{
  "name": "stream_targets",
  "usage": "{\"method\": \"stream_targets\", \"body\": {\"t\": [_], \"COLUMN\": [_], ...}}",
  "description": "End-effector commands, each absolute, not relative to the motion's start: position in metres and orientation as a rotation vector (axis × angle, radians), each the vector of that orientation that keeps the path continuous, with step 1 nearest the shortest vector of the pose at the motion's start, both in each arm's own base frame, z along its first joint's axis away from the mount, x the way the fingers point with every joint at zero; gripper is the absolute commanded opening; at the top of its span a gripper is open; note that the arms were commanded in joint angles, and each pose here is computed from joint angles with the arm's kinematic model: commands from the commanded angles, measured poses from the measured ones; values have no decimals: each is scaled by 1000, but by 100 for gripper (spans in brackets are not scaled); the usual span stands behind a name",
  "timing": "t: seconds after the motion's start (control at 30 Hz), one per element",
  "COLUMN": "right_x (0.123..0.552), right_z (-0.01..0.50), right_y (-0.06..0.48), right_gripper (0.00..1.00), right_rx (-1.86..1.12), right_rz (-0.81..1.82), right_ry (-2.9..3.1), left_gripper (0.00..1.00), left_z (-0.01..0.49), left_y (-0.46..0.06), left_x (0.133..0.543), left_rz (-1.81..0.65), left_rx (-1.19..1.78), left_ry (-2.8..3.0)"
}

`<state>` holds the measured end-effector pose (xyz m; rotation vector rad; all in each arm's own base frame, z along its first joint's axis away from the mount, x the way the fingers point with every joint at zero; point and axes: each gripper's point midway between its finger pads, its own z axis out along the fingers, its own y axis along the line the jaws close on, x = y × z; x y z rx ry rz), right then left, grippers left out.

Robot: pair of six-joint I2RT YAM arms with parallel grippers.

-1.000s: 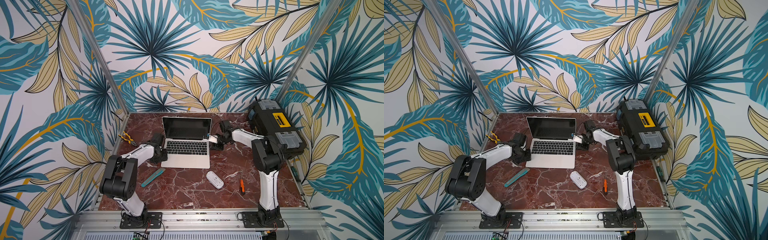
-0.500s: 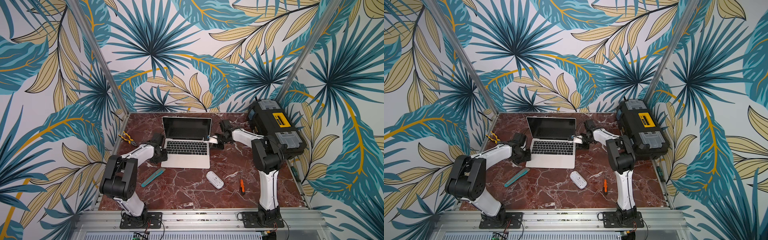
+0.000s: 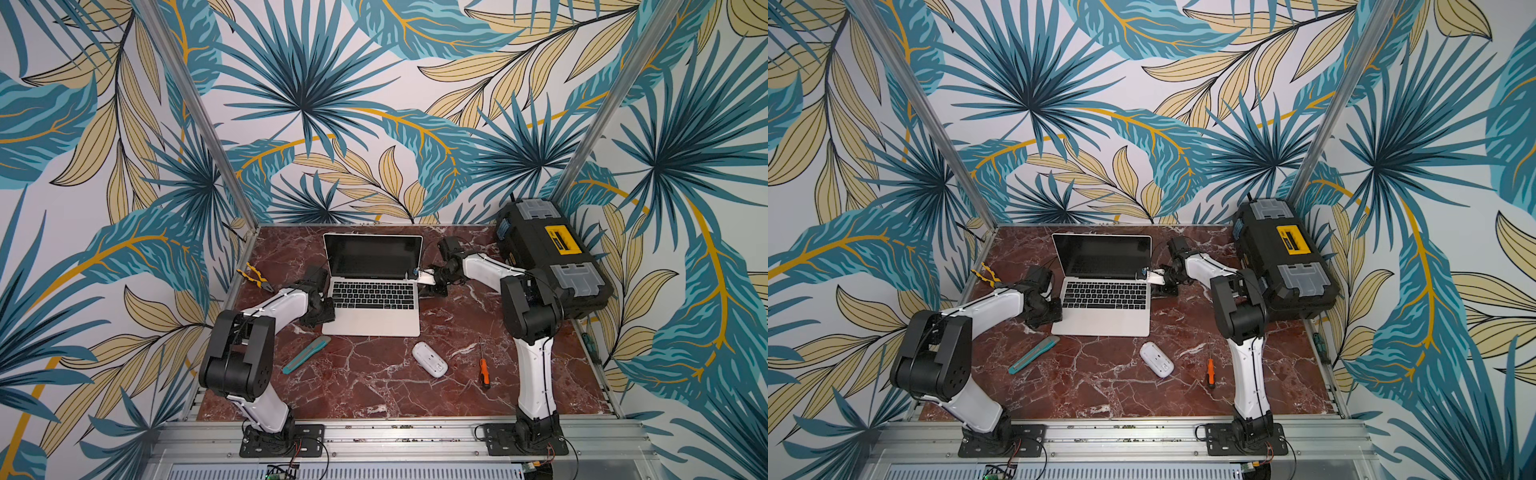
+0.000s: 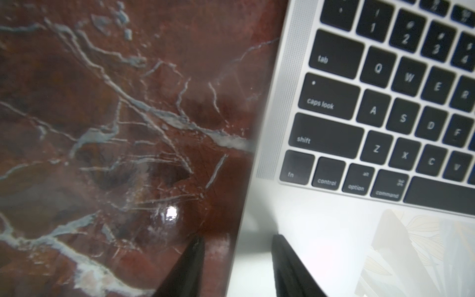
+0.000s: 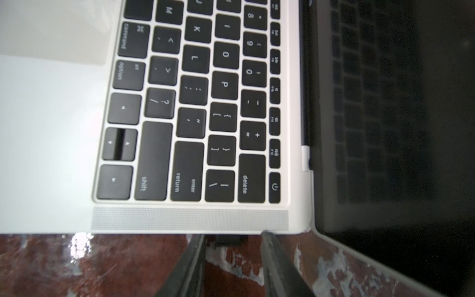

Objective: Remove the wireless mouse receiver from the laptop
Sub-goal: Take out the USB plug from the USB port.

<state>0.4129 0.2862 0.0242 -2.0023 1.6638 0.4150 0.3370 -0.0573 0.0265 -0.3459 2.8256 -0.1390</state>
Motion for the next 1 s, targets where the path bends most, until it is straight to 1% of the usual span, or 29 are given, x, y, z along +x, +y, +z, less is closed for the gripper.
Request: {"method": "stream_targets", "body": {"t": [0.0, 0.27, 0.57, 0.73, 0.97], "right_x": [392, 384, 372, 367, 364], "right_z": [-24, -28, -30, -30, -28], "right_y": [274, 270, 267, 267, 268], "right_gripper": [42, 42, 46, 46, 42], "right_rx": [-2049, -2037, -2049, -2045, -2050], "right_rz": [470, 496, 555, 586, 611], "right_ry": [1836, 1895, 1947, 1964, 1963], "left_gripper": [47, 47, 47, 47, 47], "left_z": [2, 2, -1, -1, -1], "left_y": [-49, -50, -52, -52, -52], "left_x": [307, 307, 305, 305, 304], "left_rz": [-56, -59, -75, -78, -82], "left_rx": [-339, -338, -342, -344, -343], "left_ry": [2962, 2964, 2968, 2965, 2964]}}
